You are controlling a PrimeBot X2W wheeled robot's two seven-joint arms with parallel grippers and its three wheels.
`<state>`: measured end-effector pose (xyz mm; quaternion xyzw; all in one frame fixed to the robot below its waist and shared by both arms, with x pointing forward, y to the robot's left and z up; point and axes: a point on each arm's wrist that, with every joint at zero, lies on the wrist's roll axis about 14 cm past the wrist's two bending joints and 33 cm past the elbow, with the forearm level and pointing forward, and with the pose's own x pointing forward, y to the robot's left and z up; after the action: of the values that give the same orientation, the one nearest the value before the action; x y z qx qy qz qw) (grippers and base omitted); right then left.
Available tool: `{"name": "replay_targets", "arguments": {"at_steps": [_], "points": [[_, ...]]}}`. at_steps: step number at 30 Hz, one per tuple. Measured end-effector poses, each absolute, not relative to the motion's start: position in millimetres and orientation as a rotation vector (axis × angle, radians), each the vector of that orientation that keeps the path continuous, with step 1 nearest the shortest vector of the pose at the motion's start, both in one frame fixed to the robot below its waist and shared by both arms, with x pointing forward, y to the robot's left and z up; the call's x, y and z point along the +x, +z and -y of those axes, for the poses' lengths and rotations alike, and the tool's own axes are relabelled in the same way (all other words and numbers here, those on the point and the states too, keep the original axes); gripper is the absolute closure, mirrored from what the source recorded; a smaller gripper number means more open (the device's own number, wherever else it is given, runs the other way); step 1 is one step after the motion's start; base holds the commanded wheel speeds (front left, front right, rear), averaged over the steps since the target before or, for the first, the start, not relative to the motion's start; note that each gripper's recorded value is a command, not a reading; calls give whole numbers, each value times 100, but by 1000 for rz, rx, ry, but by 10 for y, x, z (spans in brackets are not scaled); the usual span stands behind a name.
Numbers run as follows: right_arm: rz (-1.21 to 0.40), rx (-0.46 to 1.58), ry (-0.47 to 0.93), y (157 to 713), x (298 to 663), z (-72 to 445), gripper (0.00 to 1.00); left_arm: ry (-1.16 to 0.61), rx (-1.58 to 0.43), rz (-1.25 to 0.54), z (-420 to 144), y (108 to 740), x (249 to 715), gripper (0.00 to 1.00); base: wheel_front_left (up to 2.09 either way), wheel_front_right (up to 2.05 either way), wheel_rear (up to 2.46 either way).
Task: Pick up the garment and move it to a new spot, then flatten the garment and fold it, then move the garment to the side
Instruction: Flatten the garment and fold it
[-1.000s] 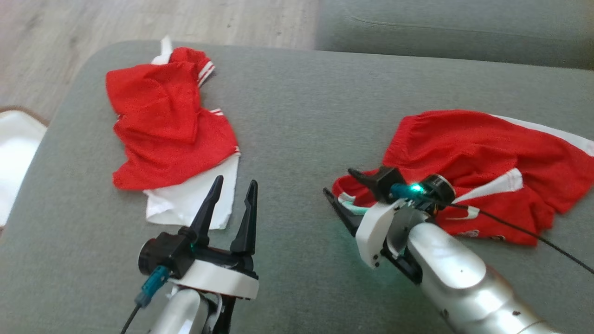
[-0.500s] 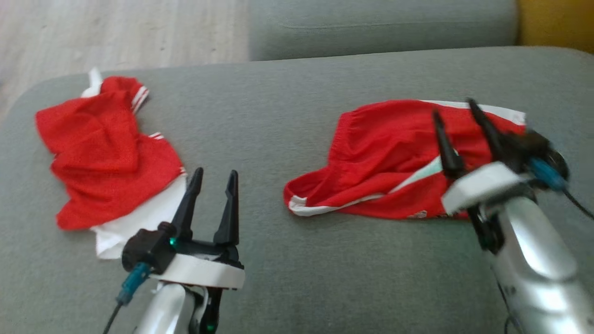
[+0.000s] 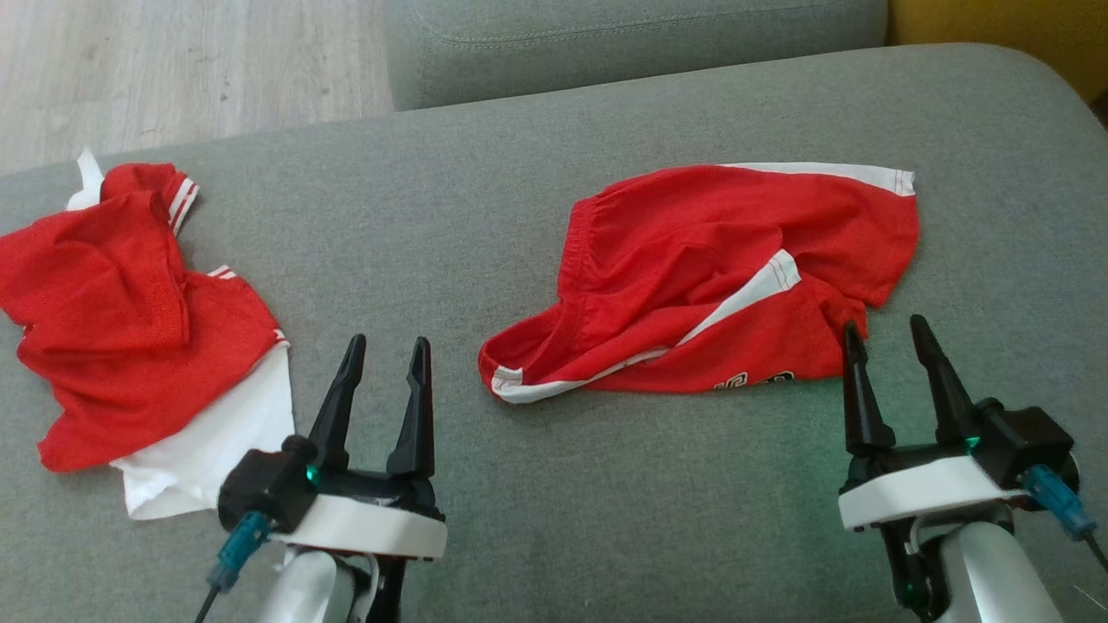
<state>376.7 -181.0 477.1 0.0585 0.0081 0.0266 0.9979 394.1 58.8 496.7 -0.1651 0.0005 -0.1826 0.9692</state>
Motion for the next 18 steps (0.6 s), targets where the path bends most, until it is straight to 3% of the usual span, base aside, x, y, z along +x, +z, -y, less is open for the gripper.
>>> {"name": "replay_targets", "arguments": {"at_steps": [9, 18], "points": [[-76, 105, 75, 4620, 3859, 1736, 0, -362, -332, -19, -605, 4894, 3944, 0, 0, 0, 0], [-253, 145, 94, 4427, 4345, 1668, 0, -355, -330, -40, -625, 4809, 4011, 0, 0, 0, 0]]}}
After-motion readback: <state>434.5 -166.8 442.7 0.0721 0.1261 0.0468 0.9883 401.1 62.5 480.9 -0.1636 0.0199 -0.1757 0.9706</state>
